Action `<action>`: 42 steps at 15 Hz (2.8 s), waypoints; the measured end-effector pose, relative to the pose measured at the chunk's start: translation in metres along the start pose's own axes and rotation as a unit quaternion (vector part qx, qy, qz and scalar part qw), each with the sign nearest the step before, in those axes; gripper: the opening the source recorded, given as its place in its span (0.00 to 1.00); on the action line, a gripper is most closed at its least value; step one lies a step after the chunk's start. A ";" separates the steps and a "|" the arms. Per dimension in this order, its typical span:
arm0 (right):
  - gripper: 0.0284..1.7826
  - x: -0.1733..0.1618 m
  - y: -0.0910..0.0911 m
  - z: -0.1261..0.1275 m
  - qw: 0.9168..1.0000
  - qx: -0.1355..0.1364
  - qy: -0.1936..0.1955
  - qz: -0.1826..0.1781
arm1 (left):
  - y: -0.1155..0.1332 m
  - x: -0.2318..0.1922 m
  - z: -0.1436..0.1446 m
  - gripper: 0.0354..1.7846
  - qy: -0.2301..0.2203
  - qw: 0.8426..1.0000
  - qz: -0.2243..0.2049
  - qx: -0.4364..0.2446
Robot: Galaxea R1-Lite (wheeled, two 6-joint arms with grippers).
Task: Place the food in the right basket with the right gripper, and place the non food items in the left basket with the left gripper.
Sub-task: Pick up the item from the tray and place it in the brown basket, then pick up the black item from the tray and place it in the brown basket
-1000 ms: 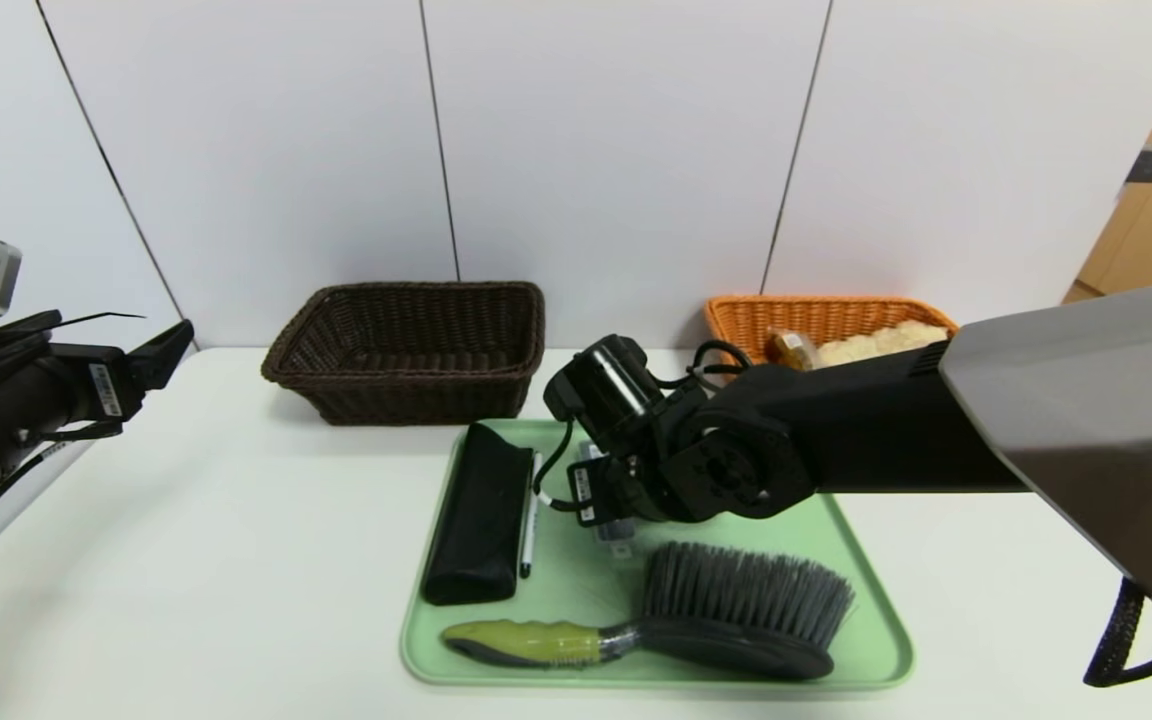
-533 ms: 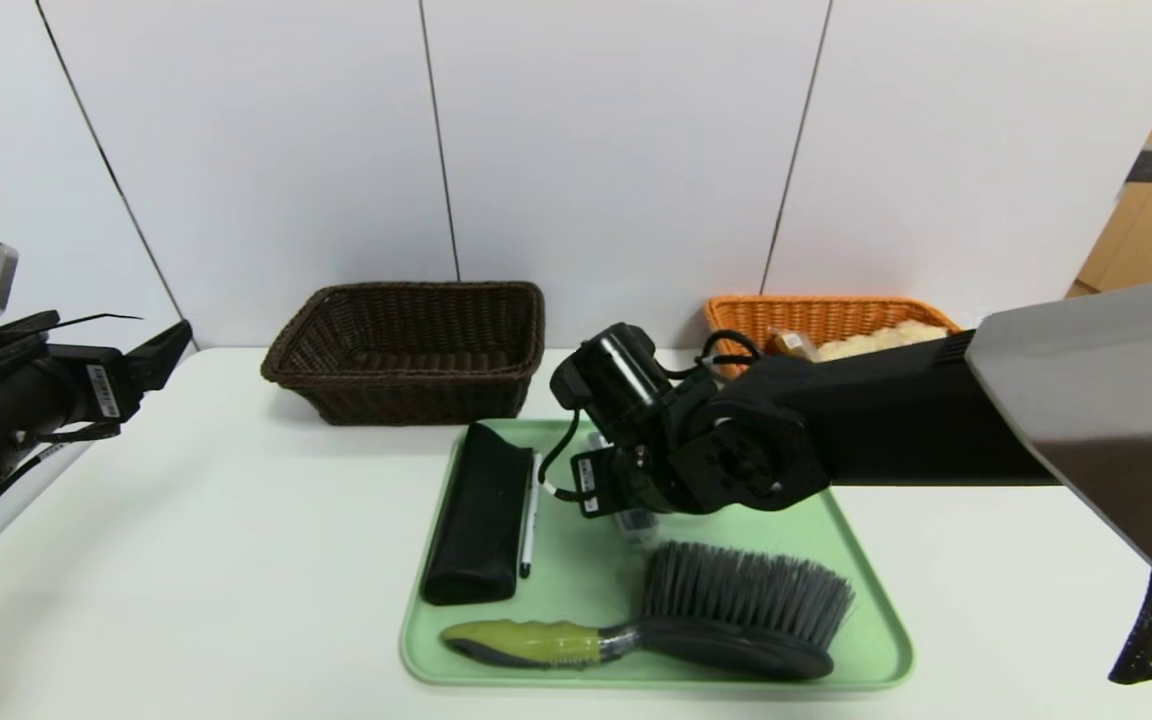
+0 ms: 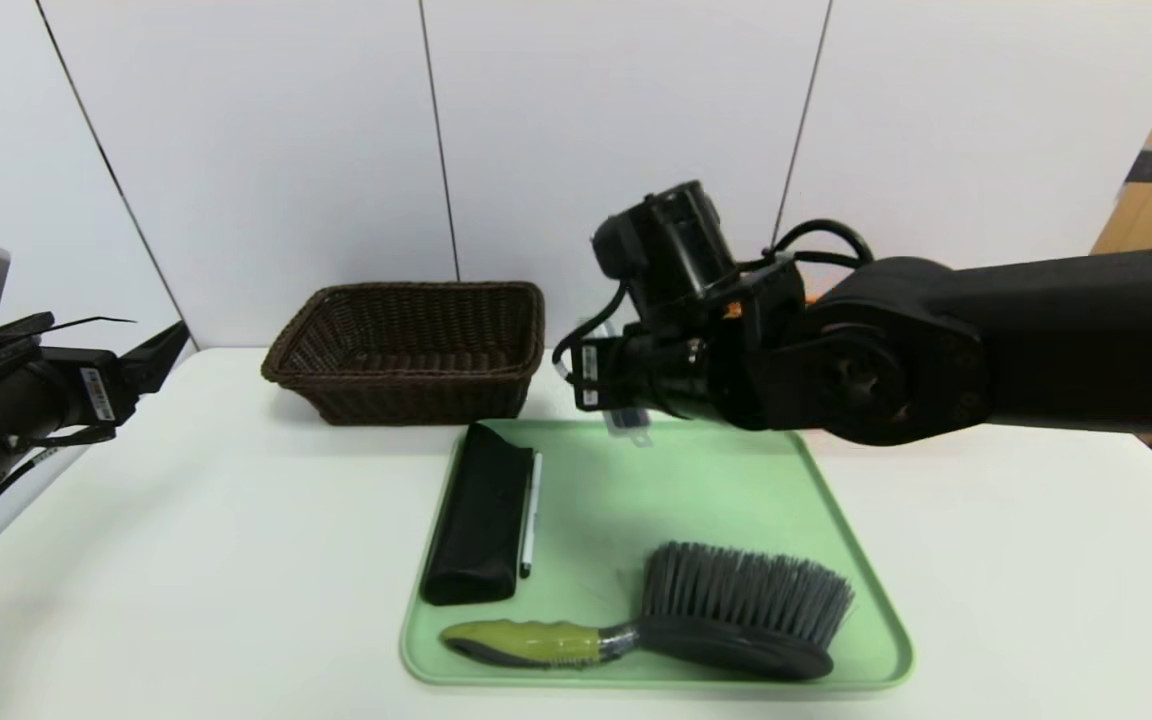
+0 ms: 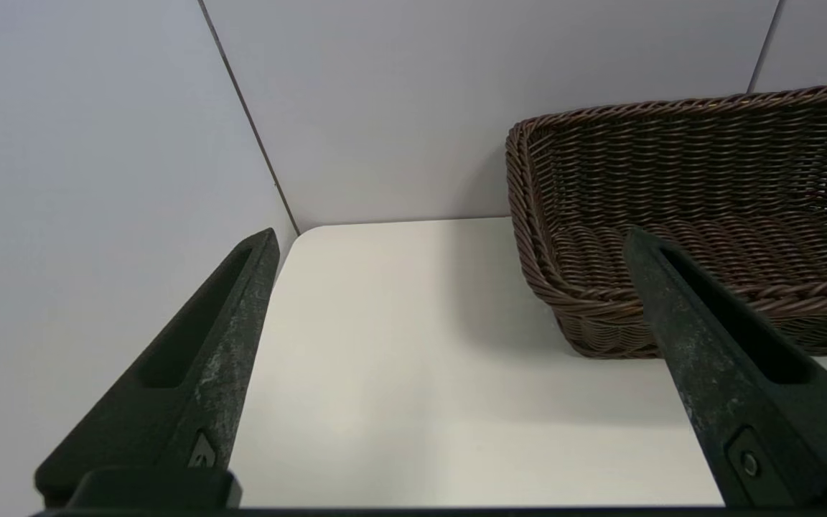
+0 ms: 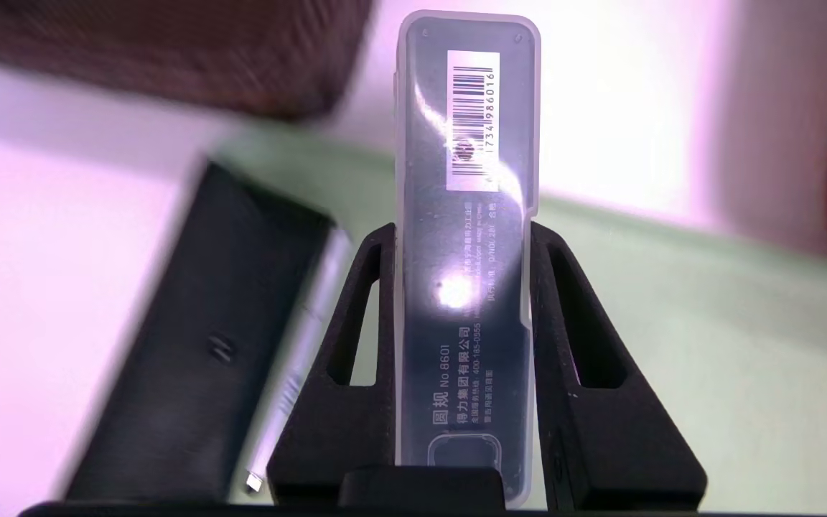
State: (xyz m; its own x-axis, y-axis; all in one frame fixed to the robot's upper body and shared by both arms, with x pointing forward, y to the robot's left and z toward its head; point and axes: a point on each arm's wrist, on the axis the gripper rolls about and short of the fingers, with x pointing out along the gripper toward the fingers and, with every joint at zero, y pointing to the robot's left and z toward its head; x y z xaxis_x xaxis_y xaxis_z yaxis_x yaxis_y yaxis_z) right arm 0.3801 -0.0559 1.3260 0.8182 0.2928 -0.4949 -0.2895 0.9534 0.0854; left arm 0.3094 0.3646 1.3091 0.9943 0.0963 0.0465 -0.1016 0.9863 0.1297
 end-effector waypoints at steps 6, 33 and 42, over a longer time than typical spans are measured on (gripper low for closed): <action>0.28 -0.001 0.023 0.055 0.959 -0.034 -0.264 0.094 | 0.000 -0.002 0.000 0.94 0.001 1.000 0.001 0.002; 0.82 0.103 0.029 0.043 0.927 -0.107 -0.355 0.058 | -0.008 -0.018 0.013 0.94 -0.034 0.999 -0.034 0.013; 0.92 -0.073 -0.106 0.095 0.920 -0.132 -0.358 -0.083 | -0.125 -0.031 0.024 0.94 0.035 0.980 -0.198 -0.001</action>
State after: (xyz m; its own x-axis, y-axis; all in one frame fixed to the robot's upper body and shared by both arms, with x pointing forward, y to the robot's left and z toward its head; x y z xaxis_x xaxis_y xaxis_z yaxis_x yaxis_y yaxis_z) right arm 0.3983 -0.1716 1.4353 0.9523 0.2080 0.2232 -0.1639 0.9659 -0.2006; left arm 0.2902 0.2346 1.3149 0.9554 -0.2856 -0.0755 0.2932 0.9482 0.1225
